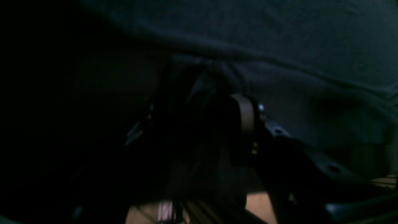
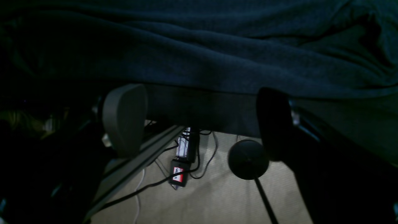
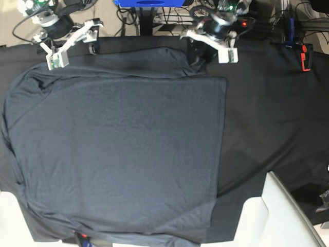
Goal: Fold the T-shirt properly
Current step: 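Lower both grippers onto the shirt's shoulder edges and grasp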
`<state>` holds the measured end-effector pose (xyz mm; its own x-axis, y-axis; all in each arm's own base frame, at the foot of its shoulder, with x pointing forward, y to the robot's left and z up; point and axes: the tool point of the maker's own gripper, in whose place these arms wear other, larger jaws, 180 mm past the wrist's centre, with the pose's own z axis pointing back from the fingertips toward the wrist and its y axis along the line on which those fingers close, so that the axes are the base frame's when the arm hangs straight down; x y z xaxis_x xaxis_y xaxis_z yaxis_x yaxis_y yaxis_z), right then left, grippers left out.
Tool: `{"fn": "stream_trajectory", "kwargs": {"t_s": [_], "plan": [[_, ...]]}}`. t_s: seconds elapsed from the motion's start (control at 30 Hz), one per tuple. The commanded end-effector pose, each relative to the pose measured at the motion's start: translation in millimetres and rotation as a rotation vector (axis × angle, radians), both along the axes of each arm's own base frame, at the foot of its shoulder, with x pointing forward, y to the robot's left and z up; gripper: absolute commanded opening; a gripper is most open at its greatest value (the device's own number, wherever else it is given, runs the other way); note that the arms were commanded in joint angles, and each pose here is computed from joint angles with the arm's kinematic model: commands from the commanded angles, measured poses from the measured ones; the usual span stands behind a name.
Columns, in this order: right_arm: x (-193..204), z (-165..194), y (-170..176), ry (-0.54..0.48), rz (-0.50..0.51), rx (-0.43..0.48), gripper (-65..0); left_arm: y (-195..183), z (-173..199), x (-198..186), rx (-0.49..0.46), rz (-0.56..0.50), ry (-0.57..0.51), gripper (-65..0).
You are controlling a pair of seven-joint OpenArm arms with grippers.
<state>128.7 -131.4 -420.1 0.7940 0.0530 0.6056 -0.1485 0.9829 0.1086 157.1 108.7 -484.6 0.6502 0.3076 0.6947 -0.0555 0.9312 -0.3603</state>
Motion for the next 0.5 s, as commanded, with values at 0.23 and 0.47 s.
{"fn": "stream_trajectory", "kwargs": {"t_s": [0.23,0.47], "plan": [[4,1,-5,-0.017,0.006,-0.006,-12.8,-3,-8,1,-0.008,0.011,0.018,-36.0],[22,-11,-47,-0.027,-0.150,-0.040,-12.8,-3,-8,3,-0.008,0.011,0.013,-65.0]]}}
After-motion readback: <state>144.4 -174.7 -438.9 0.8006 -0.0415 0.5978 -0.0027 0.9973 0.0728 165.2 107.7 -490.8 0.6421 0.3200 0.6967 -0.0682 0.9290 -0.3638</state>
